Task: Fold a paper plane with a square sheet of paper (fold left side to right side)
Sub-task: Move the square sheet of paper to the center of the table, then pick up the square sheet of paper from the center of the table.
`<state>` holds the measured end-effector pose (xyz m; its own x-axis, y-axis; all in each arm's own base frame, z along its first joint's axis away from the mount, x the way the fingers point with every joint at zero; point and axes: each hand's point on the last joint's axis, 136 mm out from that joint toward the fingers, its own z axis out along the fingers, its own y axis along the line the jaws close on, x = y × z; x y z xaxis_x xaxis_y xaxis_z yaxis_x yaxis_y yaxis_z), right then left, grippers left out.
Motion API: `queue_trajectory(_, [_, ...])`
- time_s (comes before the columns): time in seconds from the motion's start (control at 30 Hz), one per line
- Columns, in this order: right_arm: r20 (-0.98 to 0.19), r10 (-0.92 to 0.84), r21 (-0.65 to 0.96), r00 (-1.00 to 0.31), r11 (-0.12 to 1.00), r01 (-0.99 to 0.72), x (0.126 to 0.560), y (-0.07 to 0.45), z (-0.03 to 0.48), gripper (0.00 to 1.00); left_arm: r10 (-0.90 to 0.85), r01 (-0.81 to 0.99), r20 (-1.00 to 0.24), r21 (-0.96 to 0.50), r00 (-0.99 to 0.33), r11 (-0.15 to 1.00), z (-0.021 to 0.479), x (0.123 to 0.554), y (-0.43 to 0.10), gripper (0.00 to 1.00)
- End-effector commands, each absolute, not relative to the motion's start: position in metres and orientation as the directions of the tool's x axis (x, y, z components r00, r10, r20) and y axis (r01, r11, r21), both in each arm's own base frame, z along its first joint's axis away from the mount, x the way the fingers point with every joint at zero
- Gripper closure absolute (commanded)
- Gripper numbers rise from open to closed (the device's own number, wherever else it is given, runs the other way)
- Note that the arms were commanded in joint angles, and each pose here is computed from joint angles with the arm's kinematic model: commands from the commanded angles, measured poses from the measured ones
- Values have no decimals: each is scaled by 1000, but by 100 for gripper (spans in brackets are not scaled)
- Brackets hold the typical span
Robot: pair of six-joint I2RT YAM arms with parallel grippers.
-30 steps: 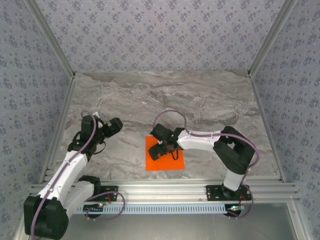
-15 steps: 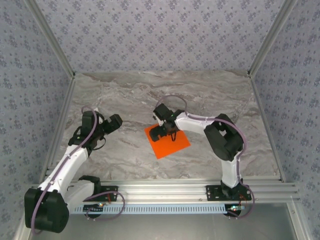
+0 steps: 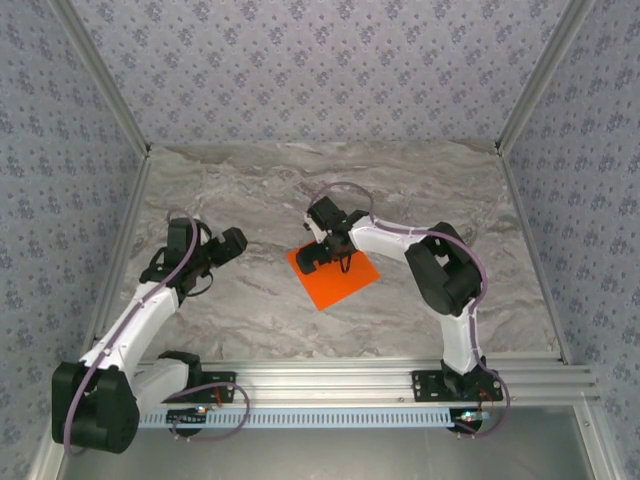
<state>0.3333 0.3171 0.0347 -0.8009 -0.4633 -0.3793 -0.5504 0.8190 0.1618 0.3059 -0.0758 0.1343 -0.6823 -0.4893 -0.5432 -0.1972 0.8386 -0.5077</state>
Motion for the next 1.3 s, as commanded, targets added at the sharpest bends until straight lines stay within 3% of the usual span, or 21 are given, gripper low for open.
queue_trajectory(0.0, [-448,-454,180,-770,798,-575,331,320,78,0,-487,-132,-543,-565,-684,814,155,315,-90,2])
queue_trajectory(0.3, [-530,-362,161,-767,845,-510,328,272,118,0,-440,-48,-434,-666,-786,744,148,319,-134,2])
queue_trajectory(0.77, [-452,-144,211,-880,942,-263,322,173,75,0,-194,77,-298,-702,-935,708,104,293,-254,5])
queue_trajectory(1.27, [-404,-39,218,-914,966,-137,326,170,53,0,-102,112,-251,-712,-963,694,73,298,-315,5])
